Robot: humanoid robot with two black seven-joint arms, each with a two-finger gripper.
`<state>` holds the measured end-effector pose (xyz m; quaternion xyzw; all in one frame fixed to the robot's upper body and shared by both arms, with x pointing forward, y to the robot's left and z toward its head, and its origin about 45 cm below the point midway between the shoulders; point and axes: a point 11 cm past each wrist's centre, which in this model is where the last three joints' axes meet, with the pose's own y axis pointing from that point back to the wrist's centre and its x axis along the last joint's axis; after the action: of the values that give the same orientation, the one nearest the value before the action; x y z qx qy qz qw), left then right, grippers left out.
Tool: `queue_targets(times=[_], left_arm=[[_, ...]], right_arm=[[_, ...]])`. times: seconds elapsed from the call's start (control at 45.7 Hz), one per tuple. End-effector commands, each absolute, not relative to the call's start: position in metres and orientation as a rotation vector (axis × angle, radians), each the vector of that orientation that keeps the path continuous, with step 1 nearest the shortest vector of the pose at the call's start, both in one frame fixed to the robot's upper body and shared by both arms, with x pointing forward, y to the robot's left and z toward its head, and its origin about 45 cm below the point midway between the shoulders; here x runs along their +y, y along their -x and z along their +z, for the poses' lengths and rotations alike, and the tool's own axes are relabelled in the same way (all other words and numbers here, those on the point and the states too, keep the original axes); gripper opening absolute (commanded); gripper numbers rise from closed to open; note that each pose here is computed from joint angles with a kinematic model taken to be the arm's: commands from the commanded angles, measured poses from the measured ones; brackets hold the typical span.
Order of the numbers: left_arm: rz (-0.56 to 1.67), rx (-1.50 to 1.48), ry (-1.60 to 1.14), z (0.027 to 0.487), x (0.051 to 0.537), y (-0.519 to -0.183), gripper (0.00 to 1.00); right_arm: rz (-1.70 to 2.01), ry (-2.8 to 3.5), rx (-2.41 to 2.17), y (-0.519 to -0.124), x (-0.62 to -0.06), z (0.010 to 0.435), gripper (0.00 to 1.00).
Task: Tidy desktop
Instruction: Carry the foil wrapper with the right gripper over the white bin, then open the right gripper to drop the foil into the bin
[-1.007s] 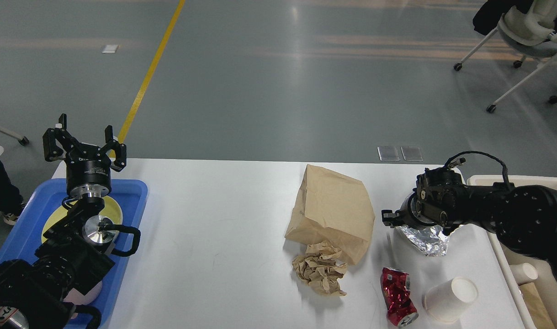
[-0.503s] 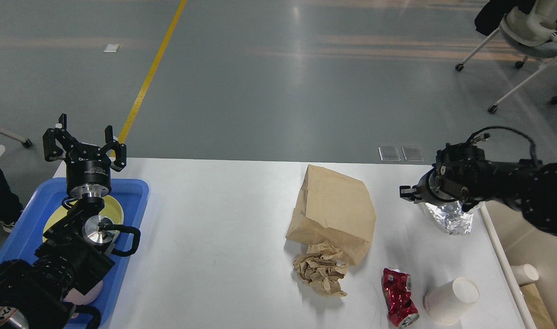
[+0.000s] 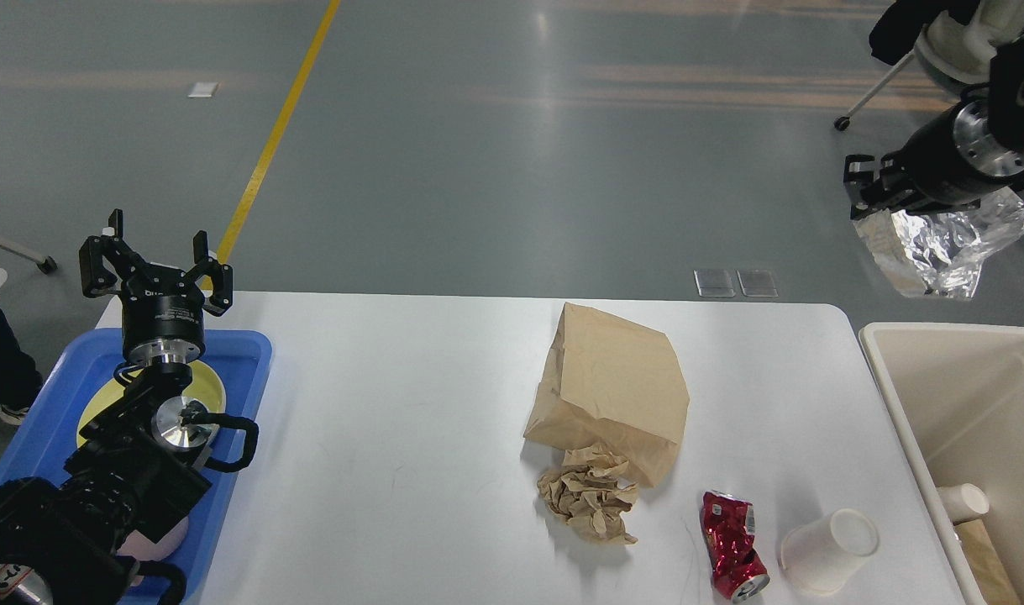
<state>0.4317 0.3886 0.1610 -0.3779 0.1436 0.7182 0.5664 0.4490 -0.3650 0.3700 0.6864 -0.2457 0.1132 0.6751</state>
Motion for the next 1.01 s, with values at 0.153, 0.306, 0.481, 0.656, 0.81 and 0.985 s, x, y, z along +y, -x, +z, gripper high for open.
queue_targets(times=[0.153, 0.306, 0.481, 0.656, 0.81, 0.985], left_arm=[[1.687, 0.338, 0.889, 0.161, 0.388, -0.432, 0.96], [1.686, 0.338, 0.888, 0.161, 0.388, -0.432, 0.96], [1.687, 0.338, 0.889, 0.161, 0.388, -0.432, 0.96], [1.687, 0.338, 0.889, 0.161, 0.388, -0.432, 0.96], [1.687, 0.338, 0.889, 0.161, 0.388, -0.432, 0.96], [1.687, 0.338, 0.889, 0.161, 0.388, -0.432, 0.96]], right_arm=[[0.232, -1.343, -0.645, -0.439, -0.436, 0.339, 0.0], [0.178, -1.231, -0.682, -0.405, -0.491, 0.262, 0.0], [0.107, -1.139, -0.671, -0.362, -0.536, 0.199, 0.0], [0.075, -1.097, -0.633, -0.327, -0.551, 0.148, 0.28], [0.086, -1.099, -0.679, -0.32, -0.553, 0.131, 0.89], [0.074, -1.122, -0.668, -0.317, -0.545, 0.119, 0.99]])
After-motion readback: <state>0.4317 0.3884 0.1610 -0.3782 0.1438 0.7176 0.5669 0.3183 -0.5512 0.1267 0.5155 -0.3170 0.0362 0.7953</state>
